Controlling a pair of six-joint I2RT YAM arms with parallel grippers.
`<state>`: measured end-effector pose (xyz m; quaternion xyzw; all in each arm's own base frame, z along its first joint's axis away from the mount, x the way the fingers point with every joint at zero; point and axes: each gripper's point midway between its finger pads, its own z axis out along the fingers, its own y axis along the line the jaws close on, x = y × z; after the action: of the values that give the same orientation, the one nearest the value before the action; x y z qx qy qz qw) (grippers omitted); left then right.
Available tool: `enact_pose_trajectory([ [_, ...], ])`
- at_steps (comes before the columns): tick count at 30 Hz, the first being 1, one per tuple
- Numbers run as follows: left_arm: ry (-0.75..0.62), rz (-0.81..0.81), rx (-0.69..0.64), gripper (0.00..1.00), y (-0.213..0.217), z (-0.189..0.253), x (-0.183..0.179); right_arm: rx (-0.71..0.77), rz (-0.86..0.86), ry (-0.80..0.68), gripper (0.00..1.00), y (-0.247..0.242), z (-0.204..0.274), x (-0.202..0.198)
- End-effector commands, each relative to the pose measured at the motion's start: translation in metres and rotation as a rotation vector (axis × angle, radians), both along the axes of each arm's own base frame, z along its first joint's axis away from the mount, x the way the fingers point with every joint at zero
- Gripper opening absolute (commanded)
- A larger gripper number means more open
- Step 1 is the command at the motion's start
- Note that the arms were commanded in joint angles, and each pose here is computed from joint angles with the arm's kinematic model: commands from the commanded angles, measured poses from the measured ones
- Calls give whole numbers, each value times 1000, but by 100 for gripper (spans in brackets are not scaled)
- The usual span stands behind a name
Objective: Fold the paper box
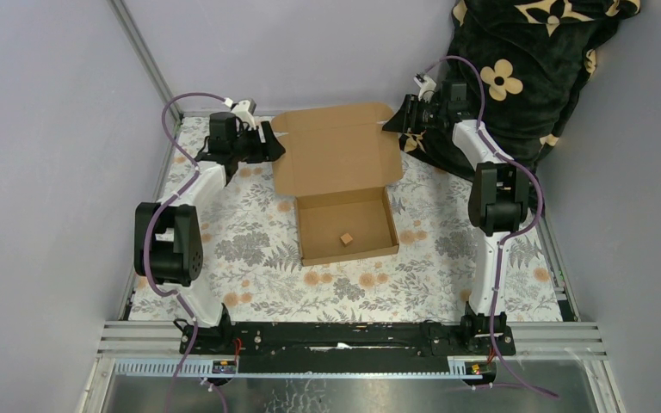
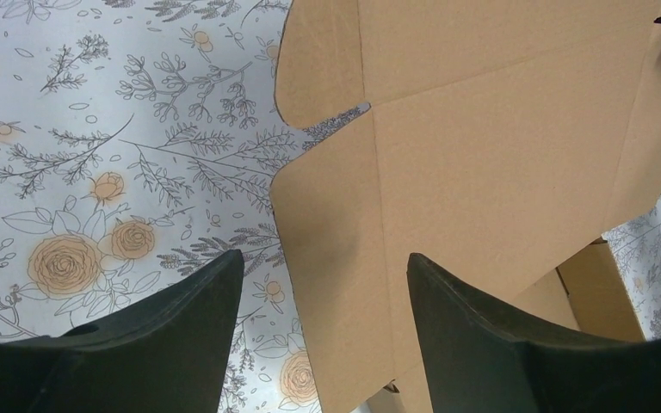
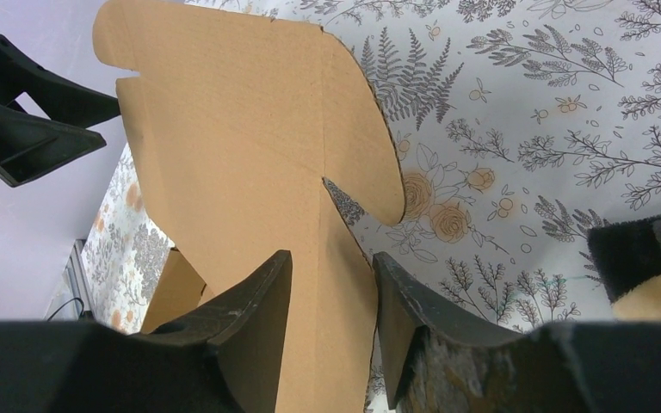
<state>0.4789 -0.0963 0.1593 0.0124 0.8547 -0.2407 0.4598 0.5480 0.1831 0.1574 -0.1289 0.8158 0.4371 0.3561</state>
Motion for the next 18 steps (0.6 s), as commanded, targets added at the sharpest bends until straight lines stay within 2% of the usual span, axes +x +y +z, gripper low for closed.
enact_pose_trajectory([
  [1,-111,-22,2,75,0,26,18,36,30,-74,46,3,27,6],
  [11,-126,-20,-11,70,-1,29,23,26,36,-63,42,2,24,2],
  [18,-132,-24,-14,55,-2,31,28,26,42,-68,40,3,27,0],
])
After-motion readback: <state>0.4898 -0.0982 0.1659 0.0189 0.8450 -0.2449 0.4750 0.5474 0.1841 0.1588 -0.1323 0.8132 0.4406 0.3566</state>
